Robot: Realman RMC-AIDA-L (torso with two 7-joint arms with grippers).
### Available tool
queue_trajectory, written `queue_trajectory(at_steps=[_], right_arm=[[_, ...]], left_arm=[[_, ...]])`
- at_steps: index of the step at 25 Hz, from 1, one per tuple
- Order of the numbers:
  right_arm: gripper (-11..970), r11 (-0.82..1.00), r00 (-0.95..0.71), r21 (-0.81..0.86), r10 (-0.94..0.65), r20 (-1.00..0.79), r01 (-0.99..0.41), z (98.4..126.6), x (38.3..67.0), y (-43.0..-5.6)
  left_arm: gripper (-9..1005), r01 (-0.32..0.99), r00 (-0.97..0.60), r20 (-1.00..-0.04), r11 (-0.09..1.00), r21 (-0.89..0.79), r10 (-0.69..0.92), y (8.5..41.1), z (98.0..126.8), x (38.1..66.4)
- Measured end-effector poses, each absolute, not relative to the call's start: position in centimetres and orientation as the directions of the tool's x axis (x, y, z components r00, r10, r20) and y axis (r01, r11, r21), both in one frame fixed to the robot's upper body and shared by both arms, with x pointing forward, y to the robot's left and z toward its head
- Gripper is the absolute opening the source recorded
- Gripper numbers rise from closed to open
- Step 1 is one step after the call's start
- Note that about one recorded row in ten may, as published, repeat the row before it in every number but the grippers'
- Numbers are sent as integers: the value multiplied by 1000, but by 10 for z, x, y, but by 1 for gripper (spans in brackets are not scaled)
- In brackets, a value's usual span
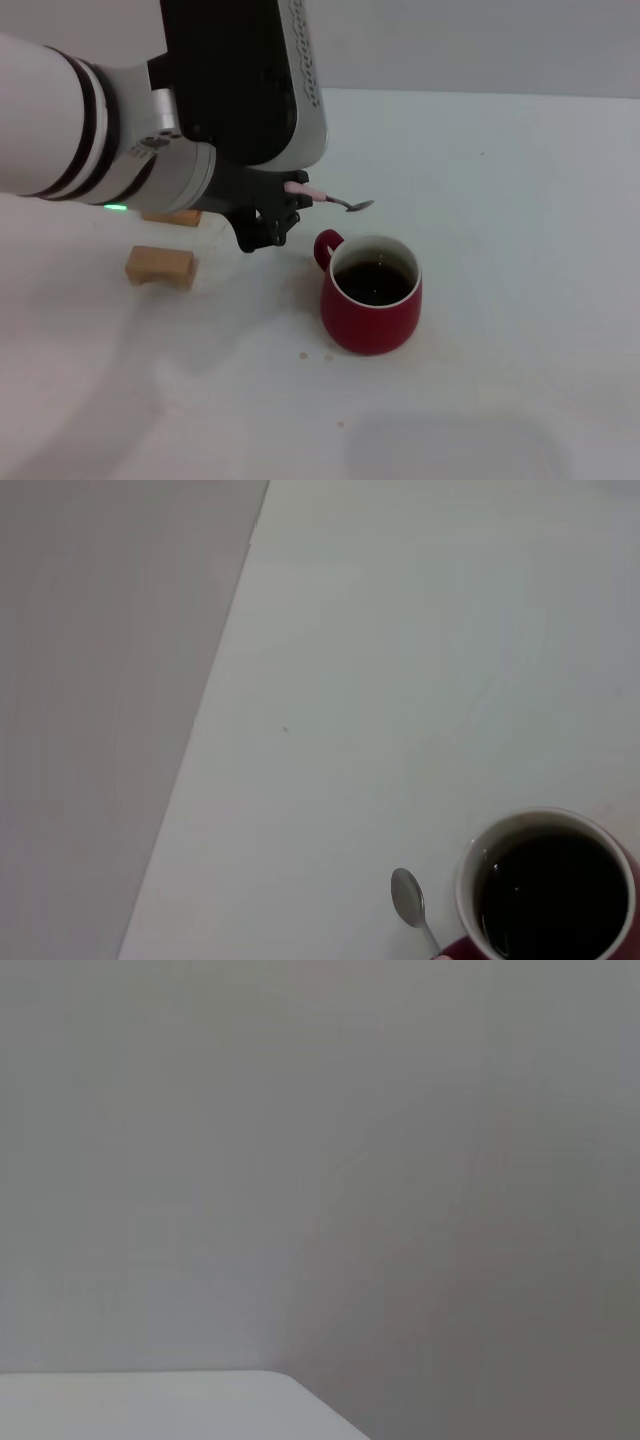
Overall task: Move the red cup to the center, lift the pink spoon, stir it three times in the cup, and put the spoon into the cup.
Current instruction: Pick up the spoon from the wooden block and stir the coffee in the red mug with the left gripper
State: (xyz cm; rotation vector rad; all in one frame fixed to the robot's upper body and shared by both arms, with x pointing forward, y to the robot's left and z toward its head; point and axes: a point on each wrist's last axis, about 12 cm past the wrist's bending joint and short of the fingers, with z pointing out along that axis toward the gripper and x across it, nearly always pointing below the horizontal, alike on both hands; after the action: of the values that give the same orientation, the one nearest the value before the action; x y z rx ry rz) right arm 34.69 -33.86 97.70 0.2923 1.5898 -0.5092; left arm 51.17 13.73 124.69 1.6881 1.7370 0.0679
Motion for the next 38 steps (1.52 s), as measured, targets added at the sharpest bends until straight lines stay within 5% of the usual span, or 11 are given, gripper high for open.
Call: queue_trajectory(at_steps=[20, 38], right_arm=[[0, 868, -88, -150, -123, -988, 473, 977, 352, -339], [0, 875, -105, -139, -101, -989, 464, 974, 354, -336]], left_arm=[[138, 807, 46, -524, 278, 521, 850, 184, 1267, 555], [138, 818, 154, -483, 164, 552, 862, 190, 1294, 548]])
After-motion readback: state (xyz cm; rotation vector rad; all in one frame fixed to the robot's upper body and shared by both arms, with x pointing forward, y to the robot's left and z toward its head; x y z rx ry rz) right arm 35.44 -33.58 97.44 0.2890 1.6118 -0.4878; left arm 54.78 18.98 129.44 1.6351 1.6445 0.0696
